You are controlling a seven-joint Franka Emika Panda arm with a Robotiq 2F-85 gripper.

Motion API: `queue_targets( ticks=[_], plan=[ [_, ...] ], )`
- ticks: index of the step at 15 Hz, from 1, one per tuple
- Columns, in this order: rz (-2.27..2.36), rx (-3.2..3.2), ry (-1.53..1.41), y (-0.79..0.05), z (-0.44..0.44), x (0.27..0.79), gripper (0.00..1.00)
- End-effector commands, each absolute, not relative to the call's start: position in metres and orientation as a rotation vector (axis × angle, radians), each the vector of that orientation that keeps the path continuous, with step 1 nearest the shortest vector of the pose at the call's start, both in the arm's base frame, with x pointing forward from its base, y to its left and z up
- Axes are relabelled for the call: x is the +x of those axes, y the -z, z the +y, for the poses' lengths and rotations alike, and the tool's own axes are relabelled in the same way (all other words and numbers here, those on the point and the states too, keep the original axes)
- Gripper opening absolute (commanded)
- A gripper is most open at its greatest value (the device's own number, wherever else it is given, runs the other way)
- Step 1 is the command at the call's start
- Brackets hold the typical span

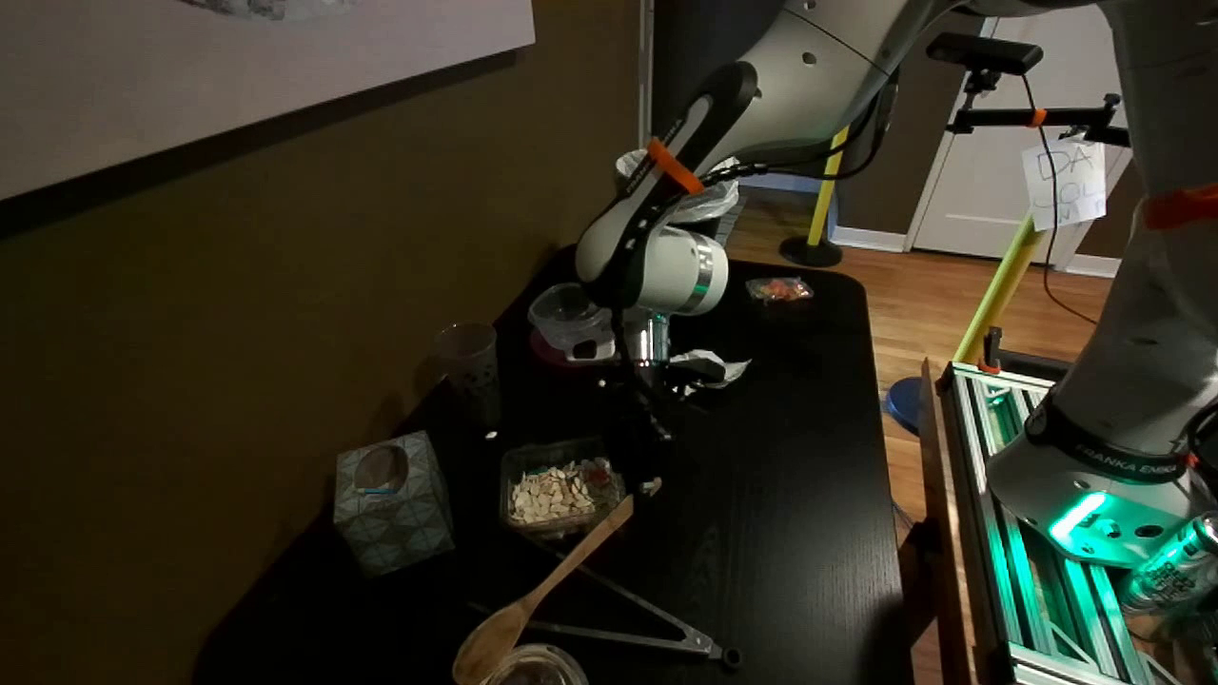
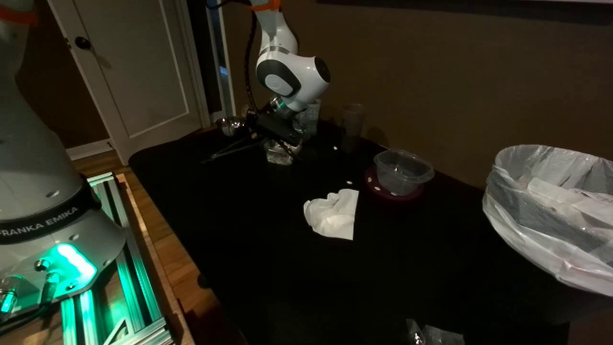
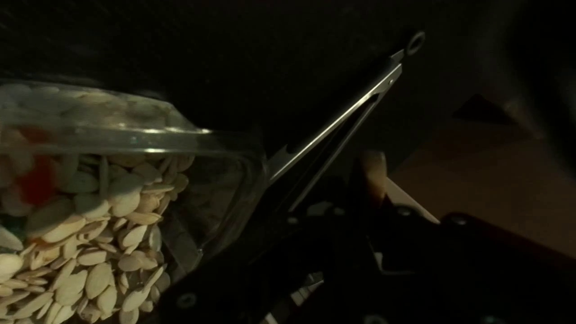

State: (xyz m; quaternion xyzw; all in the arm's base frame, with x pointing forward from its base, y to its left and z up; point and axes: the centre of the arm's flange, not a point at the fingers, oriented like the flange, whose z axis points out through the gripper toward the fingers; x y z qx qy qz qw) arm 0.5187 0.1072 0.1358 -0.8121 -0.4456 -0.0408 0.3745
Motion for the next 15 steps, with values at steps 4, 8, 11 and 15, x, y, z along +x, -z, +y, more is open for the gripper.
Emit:
queue_targets(
  ticks=[4, 8, 11, 15],
  plan=[
    [-0.945, -1.991, -0.087, -0.151, 0.081, 0.519, 0.03],
    [-0.719, -1.926, -0.142, -0.167, 0.043, 0.537, 0.03],
    [-0.54, -1.901, -0.117, -0.179, 0.0, 0.557, 0.03],
    [-0.362, -1.911, 0.009, -0.18, -0.04, 0.577, 0.03]
  ],
)
